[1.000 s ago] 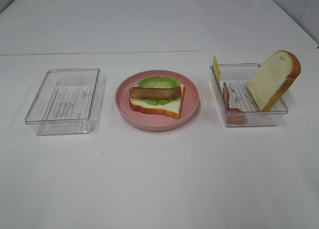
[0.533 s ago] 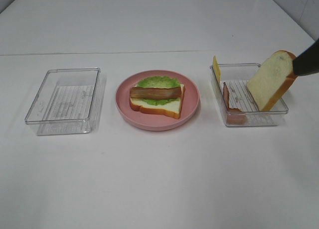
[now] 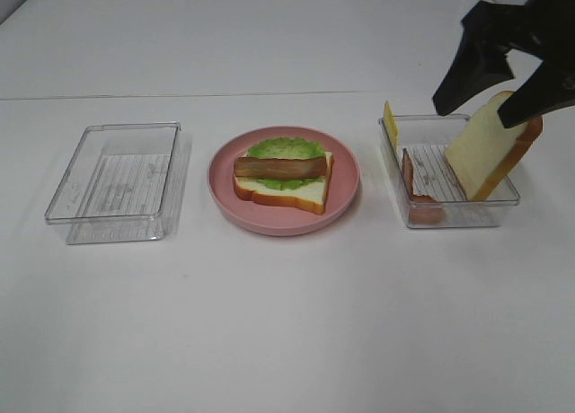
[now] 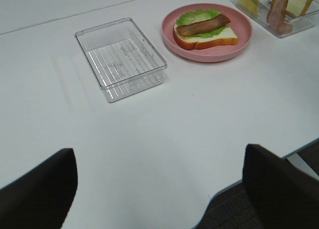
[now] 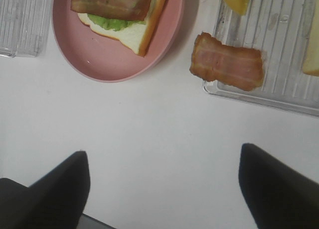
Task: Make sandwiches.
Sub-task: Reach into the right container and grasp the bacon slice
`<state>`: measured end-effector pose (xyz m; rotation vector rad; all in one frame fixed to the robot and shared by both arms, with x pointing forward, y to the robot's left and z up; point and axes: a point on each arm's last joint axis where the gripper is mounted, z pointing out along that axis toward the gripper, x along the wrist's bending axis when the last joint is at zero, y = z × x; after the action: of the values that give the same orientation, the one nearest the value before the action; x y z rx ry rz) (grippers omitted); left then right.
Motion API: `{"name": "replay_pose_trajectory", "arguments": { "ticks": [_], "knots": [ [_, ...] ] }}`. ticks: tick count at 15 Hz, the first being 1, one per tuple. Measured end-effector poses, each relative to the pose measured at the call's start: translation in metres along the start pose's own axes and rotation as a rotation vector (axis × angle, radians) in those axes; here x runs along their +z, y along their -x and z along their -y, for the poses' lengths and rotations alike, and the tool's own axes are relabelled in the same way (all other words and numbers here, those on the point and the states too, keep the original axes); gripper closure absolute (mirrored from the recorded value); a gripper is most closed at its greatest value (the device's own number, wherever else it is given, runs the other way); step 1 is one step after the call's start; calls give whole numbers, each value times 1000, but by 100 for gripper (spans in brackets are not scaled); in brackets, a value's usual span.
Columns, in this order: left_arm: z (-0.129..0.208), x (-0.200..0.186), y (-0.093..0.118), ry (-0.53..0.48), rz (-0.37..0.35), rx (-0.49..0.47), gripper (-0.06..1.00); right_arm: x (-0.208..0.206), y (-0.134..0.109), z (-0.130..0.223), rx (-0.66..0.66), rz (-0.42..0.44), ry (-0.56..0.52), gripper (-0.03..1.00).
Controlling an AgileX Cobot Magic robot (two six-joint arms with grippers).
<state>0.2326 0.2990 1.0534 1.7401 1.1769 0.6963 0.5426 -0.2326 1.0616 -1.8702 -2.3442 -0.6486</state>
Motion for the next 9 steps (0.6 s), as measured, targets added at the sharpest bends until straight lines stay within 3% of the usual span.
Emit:
{"name": "replay_pose_trajectory", "arguments": {
  "ticks": [4, 5, 9],
  "knots": [
    [0, 0, 0, 0, 0, 0, 10, 37, -12, -30, 5, 35, -132, 20],
    [0, 0, 0, 0, 0, 0, 10, 58, -6, -47, 29, 42, -193, 20],
    [0, 0, 0, 0, 1, 0, 10, 95, 9, -63, 47, 66, -266, 20]
  ]
}}
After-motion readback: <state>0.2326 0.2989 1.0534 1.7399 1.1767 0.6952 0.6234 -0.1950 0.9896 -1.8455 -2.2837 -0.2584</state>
